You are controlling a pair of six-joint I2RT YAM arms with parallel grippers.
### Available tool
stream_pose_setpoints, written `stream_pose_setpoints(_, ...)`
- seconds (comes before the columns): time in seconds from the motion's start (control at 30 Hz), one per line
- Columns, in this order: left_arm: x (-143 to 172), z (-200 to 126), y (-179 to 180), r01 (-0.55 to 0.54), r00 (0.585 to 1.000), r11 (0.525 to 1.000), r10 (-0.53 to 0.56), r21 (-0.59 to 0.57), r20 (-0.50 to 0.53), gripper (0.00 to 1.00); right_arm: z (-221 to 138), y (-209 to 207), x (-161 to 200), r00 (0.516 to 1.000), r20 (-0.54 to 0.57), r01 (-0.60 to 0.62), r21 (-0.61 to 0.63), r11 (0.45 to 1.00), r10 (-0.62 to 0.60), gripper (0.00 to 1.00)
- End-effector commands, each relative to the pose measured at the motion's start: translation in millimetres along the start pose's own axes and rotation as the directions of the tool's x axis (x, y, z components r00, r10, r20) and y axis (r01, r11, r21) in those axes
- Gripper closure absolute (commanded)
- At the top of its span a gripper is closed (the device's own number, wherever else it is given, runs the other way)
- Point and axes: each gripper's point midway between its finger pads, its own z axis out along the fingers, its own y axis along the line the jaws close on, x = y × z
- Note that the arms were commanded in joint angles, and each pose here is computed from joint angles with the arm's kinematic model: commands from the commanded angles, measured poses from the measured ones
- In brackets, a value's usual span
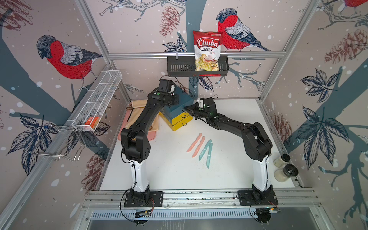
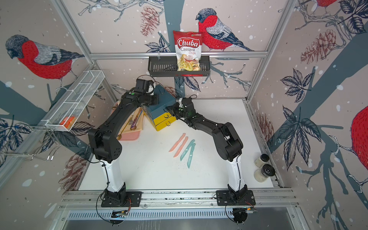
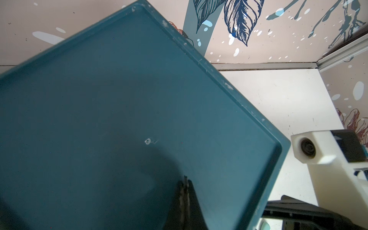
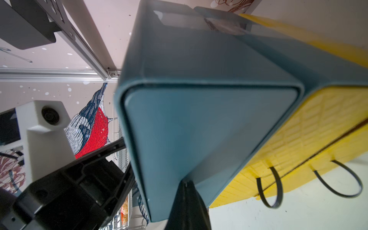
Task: Place the fruit knives into the drawer by color
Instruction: Close the drawer in the storage box, then open the drawer in the storage box.
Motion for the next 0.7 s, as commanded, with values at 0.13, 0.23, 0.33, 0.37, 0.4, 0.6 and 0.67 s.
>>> stream_pose_setpoints(0.13, 44, 5, 11, 0.011, 0.985, 0.999, -0.017, -0.037, -0.169, 1.00, -36, 2, 7, 0.999, 0.042, 0.018, -0.005, 1.000, -0.018, 0.61)
stream_pose_setpoints(0.23, 44, 6, 11, 0.011, 0.985, 0.999, -0.016, -0.033, -0.172, 1.00, -44, -18, 20, 1.000, 0.026, -0.010, 0.015, 1.000, 0.010, 0.53)
stream_pose_setpoints(0.33, 44, 6, 11, 0.011, 0.985, 0.999, -0.017, -0.034, -0.172, 1.00, -41, -41, 29, 0.998, -0.001, -0.065, 0.015, 0.998, 0.065, 0.57)
stream_pose_setpoints(0.37, 44, 6, 11, 0.012, 0.985, 0.999, -0.018, -0.035, -0.172, 1.00, -38, -45, 31, 0.997, -0.011, -0.081, 0.004, 0.997, 0.081, 0.59)
stream_pose_setpoints(0.4, 44, 6, 11, 0.010, 0.985, 0.999, -0.016, -0.034, -0.172, 1.00, -35, -50, 33, 0.996, -0.019, -0.092, 0.004, 0.996, 0.092, 0.60)
stream_pose_setpoints(0.6, 45, 5, 12, 0.008, 0.984, 0.999, -0.014, -0.037, -0.175, 1.00, -11, -55, 31, 0.995, -0.042, -0.097, -0.013, 0.995, 0.096, 0.62)
stream_pose_setpoints(0.67, 47, 5, 12, 0.007, 0.984, 0.999, -0.014, -0.038, -0.177, 1.00, -4, -52, 29, 0.994, -0.047, -0.099, -0.023, 0.995, 0.098, 0.63)
